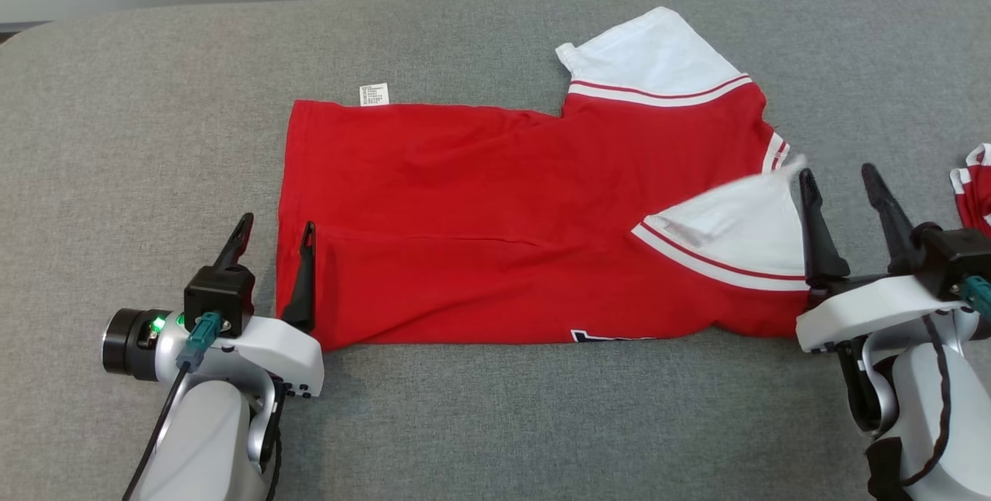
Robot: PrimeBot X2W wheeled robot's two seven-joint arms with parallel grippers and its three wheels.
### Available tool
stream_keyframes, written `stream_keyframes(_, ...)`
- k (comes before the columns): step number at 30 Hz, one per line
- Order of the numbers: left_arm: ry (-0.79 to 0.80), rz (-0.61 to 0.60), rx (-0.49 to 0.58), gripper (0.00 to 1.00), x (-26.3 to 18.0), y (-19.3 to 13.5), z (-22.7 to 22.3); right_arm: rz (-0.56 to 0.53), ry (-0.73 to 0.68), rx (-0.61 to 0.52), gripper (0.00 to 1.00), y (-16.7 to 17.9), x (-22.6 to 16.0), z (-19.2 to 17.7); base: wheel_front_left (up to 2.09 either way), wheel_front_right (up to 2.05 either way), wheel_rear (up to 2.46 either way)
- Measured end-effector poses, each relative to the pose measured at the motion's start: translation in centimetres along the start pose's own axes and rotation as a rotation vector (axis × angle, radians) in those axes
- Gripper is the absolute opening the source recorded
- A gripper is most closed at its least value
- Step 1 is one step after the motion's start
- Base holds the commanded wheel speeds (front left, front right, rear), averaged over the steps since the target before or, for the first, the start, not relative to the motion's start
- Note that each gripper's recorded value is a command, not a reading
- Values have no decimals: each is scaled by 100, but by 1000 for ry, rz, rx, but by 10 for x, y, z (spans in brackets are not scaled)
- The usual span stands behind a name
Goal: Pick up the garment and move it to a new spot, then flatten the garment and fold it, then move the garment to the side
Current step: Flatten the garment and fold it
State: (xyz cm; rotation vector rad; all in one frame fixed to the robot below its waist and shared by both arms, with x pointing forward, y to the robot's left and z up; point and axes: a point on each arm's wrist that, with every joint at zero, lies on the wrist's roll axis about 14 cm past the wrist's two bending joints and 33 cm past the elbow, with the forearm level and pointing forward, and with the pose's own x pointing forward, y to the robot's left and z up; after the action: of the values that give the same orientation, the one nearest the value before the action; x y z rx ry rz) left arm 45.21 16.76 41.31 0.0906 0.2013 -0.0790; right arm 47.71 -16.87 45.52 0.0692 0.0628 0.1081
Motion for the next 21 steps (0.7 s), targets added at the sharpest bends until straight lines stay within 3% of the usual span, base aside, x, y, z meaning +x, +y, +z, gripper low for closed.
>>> stream_keyframes(6,0,35,-9,100,-12,3,-3,-25,-42,20,100,-5,-6,12,0,0,0)
stream_keyframes(21,50,29,-72,100,-42,-12,-23,-76,151,99,100,-10,-73,-53,0,0,0)
